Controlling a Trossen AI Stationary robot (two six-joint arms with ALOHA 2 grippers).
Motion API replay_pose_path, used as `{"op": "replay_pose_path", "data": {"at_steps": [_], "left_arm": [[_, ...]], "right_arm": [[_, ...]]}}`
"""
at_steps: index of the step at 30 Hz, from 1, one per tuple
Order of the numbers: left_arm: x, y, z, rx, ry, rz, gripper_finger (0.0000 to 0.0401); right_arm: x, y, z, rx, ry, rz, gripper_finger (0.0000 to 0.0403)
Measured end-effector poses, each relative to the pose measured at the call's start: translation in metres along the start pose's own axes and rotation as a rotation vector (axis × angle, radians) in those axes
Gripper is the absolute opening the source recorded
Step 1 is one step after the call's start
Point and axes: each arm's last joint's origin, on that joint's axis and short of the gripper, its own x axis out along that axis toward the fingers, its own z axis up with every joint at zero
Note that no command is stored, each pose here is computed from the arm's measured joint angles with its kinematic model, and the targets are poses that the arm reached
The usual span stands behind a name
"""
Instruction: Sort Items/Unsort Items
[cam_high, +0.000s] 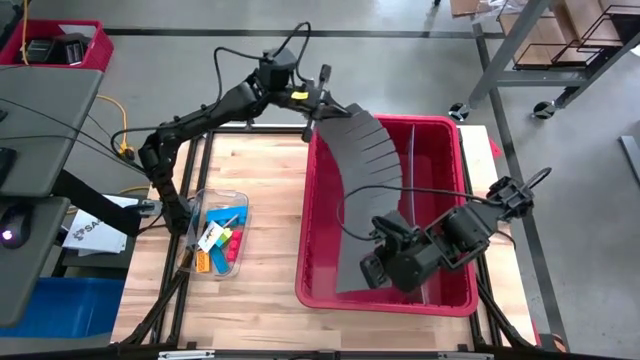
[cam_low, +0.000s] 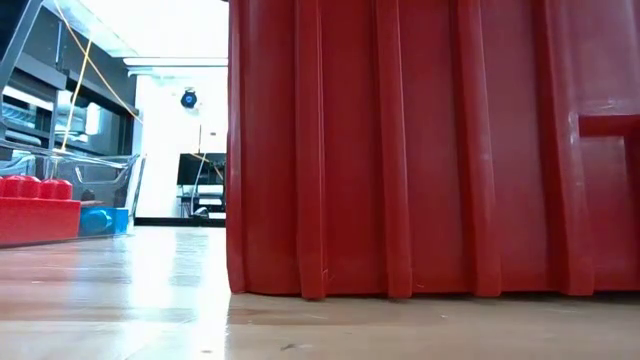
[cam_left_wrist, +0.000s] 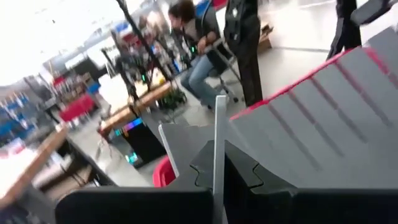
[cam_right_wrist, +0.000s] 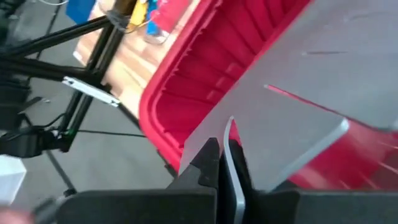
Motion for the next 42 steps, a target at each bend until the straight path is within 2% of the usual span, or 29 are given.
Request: {"op": "replay_pose_path", "data": {"at_steps": [5, 8, 16, 22, 27, 32, 38, 42], "left_arm": [[0.014, -0.009, 0.007, 0.026, -0.090, 0.027, 0.0001], [0.020, -0.012, 0.005, 0.000, -0.078, 0.040, 0.0001], [0.037, -0.005, -0.038, -0.028, -0.052, 0.040, 0.0001], [0.048, 0.003, -0.078, -0.057, -0.054, 0.059, 0.0000], [0.050, 0.008, -0.093, -0.076, -0.091, 0.074, 0.0000], [0.057, 0.008, -0.107, -0.079, -0.103, 0.088, 0.0000], [0.061, 0.007, -0.118, -0.136, -0.090, 0.092, 0.0000], [0.059, 0.010, -0.114, -0.099, -0.108, 0.136, 0.0000]], "right_arm": [[0.000, -0.007, 0.007, -0.007, 0.030, -0.051, 0.0000], [0.001, -0.009, 0.008, -0.031, 0.075, -0.069, 0.0000], [0.000, -0.008, 0.005, -0.063, 0.187, -0.042, 0.0000], [0.000, -0.007, 0.006, -0.075, 0.193, -0.023, 0.0000], [-0.002, -0.011, 0.006, -0.102, 0.233, -0.047, 0.0000], [-0.006, -0.015, 0.006, -0.182, 0.270, -0.053, 0.0000], [-0.011, -0.018, 0.019, -0.127, 0.251, -0.025, 0.0000], [-0.011, -0.017, 0.026, -0.101, 0.231, 0.003, 0.0000]]}}
